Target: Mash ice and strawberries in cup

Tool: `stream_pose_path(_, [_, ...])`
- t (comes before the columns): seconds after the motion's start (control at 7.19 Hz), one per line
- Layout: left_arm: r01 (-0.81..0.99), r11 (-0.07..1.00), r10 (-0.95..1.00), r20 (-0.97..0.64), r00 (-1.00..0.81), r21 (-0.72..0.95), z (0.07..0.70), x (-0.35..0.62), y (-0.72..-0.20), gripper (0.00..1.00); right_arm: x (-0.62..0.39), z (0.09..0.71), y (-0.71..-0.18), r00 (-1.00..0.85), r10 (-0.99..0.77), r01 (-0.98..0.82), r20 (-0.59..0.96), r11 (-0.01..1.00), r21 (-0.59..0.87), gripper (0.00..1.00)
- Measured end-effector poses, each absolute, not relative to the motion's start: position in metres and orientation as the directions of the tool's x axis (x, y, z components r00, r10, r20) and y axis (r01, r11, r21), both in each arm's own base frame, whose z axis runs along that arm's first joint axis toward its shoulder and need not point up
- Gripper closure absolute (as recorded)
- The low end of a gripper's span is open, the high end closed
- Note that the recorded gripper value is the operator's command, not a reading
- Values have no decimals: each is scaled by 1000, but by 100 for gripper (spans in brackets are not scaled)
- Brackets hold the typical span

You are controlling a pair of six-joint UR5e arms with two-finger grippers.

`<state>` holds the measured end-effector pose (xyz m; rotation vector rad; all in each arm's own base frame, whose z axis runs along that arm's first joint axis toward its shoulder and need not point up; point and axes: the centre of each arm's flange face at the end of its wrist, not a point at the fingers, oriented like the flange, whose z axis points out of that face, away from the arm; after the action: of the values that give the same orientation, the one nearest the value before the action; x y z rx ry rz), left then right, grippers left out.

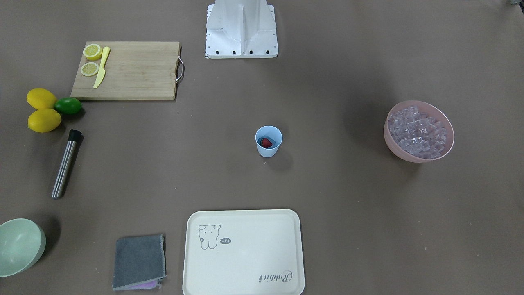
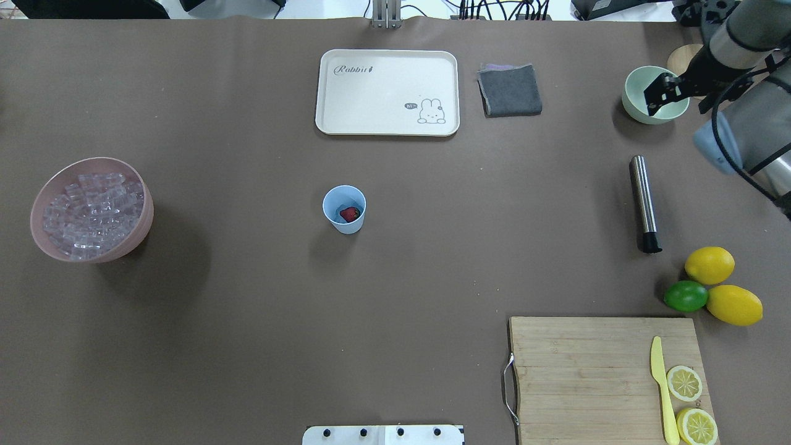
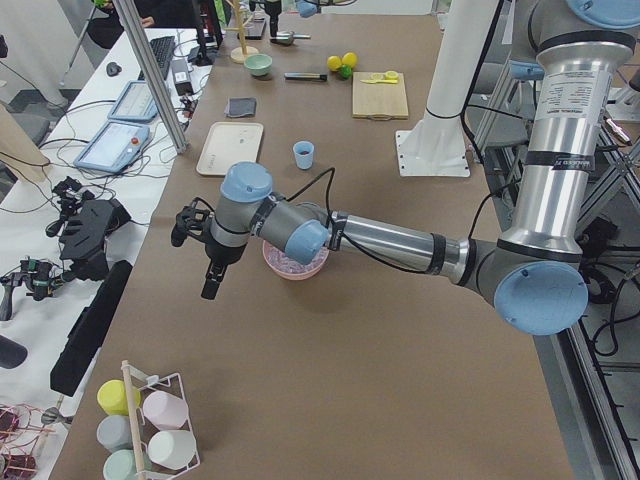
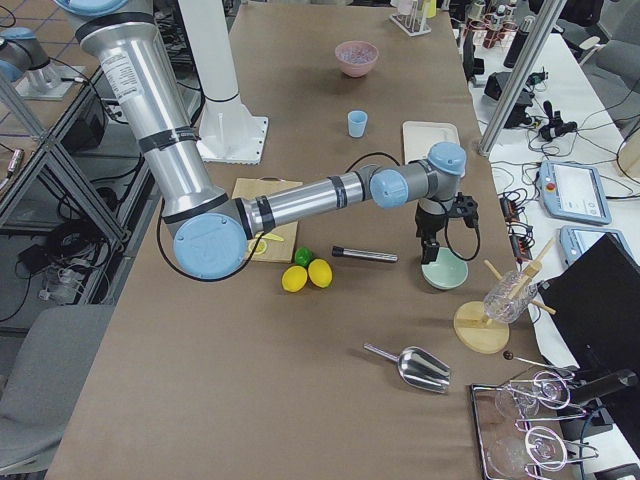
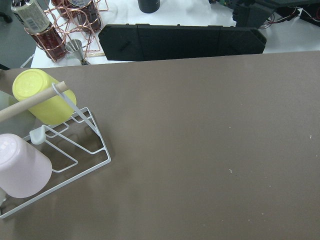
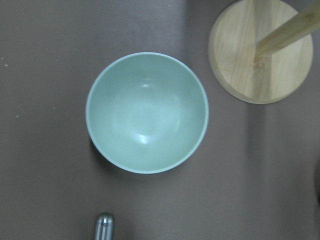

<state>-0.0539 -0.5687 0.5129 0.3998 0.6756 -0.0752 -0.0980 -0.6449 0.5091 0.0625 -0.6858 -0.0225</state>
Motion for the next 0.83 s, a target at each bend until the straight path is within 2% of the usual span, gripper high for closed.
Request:
stream_pose_path(0.42, [165, 928, 96, -644, 759, 334, 512, -78, -562, 2, 37, 604, -576, 687, 82, -83, 722, 996, -34, 0])
stream_pose_path(0.83, [179, 918, 100, -644, 758, 354, 520, -89, -557, 2, 101, 617, -500, 633, 155, -194, 758, 980, -39, 0])
